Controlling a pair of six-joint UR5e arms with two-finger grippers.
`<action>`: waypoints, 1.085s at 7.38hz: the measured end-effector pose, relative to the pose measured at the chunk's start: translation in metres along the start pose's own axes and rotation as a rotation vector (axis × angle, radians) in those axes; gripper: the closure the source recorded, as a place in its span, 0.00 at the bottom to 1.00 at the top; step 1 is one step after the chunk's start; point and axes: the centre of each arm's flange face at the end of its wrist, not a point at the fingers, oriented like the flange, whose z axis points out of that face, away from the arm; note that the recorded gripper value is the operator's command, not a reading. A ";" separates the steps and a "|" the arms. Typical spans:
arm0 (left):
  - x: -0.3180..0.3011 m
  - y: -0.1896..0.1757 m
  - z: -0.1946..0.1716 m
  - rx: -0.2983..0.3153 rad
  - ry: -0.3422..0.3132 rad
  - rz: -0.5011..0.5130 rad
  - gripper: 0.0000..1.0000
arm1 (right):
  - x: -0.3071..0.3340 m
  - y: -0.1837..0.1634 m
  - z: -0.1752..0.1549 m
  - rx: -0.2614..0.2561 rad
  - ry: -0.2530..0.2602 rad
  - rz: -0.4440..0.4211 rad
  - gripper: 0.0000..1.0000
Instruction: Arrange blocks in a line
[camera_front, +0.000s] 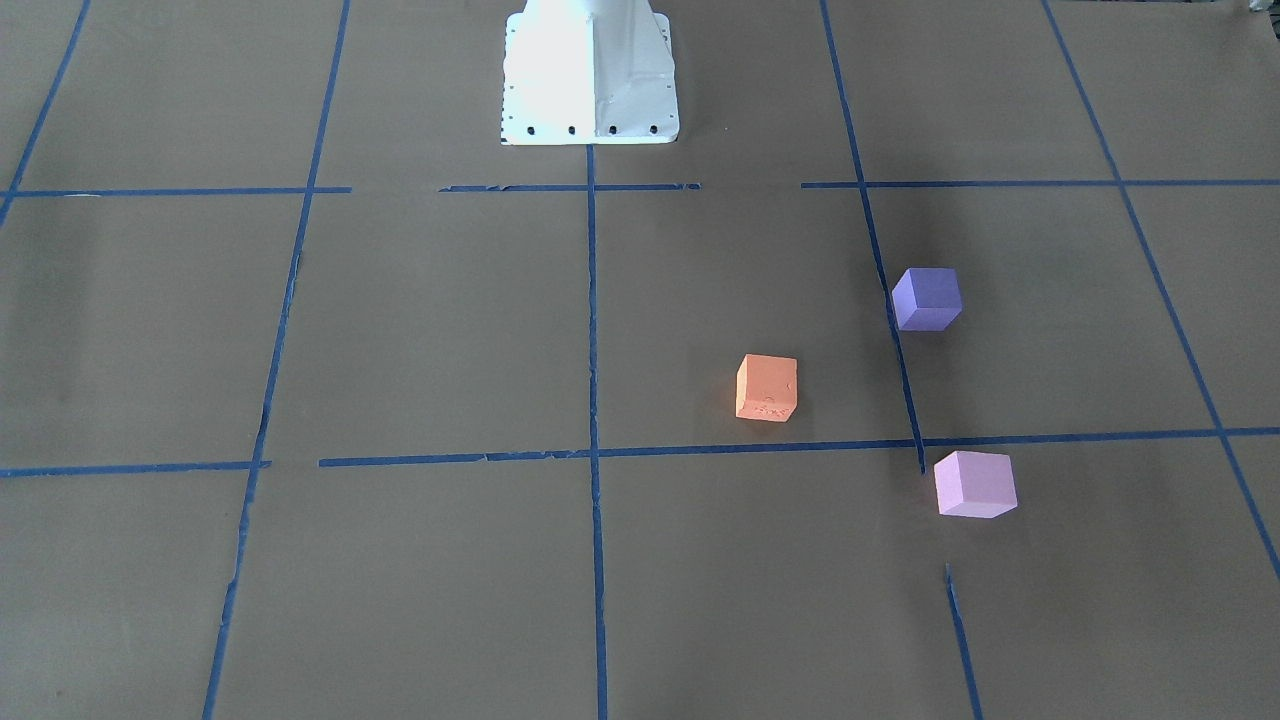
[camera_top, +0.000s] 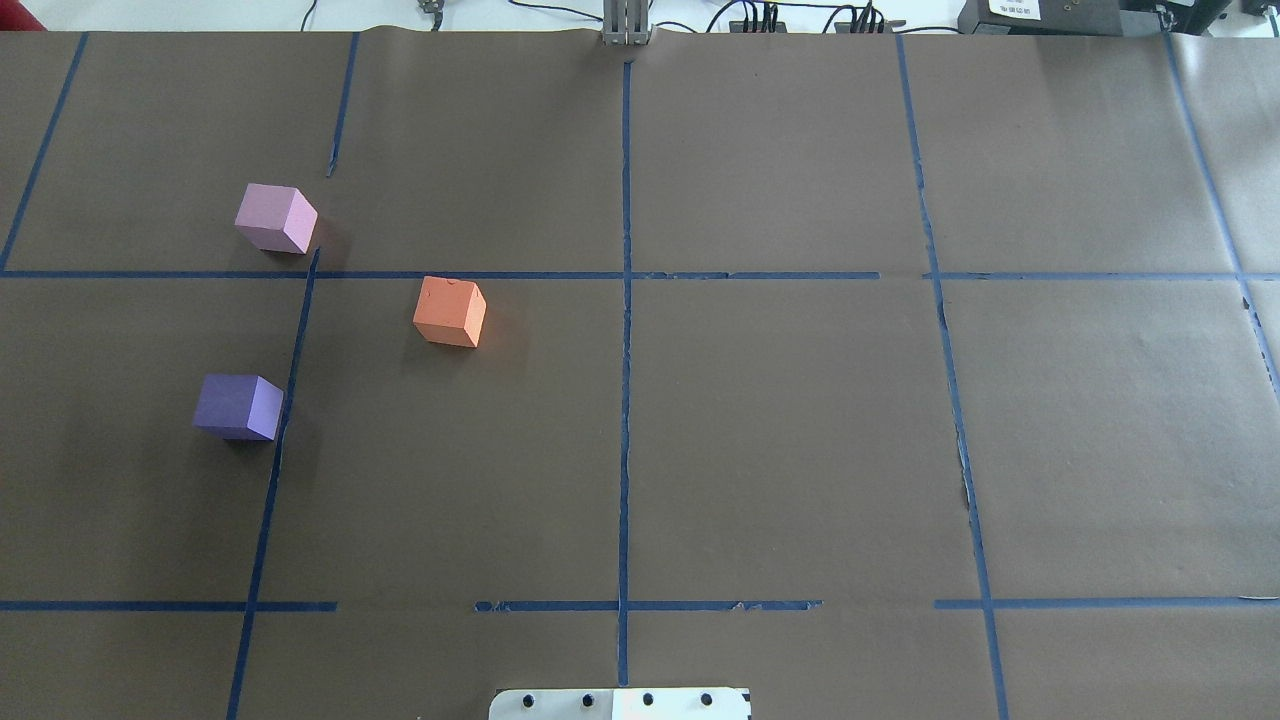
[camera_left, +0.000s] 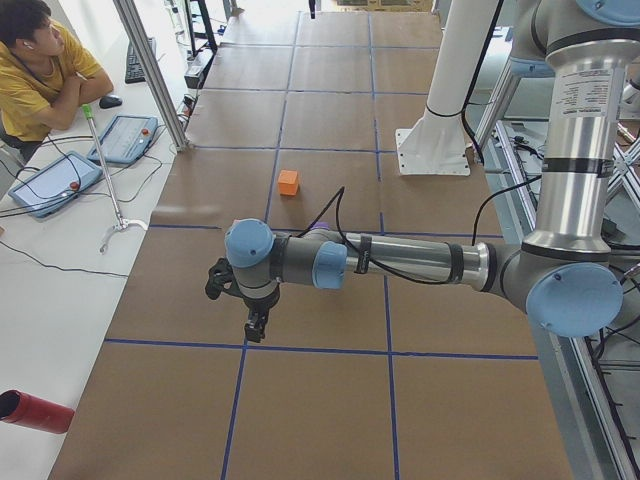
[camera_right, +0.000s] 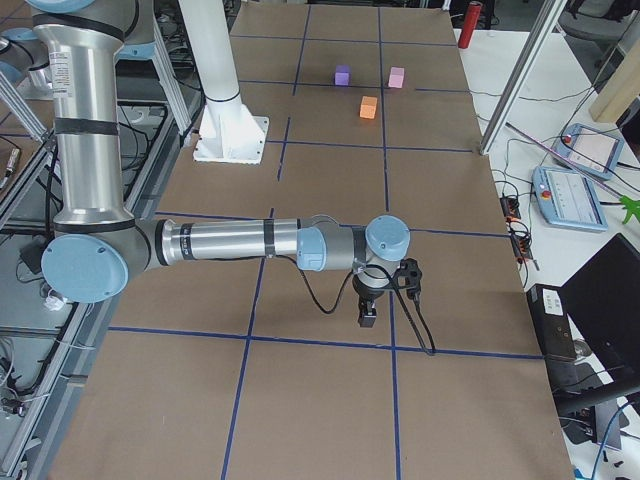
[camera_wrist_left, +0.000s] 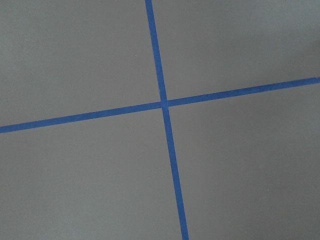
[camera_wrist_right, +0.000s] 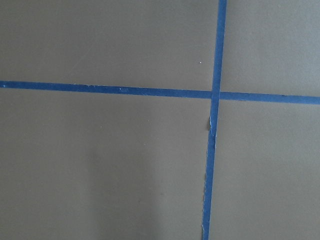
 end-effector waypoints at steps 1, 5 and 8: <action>0.028 -0.021 0.004 0.021 0.012 0.011 0.00 | 0.000 0.000 0.000 0.000 0.000 0.000 0.00; 0.268 -0.143 0.037 0.027 0.137 -0.020 0.00 | 0.000 0.000 0.000 0.000 0.000 0.000 0.00; 0.464 -0.166 0.103 -0.002 0.137 -0.079 0.00 | 0.000 0.000 0.000 0.000 0.000 0.000 0.00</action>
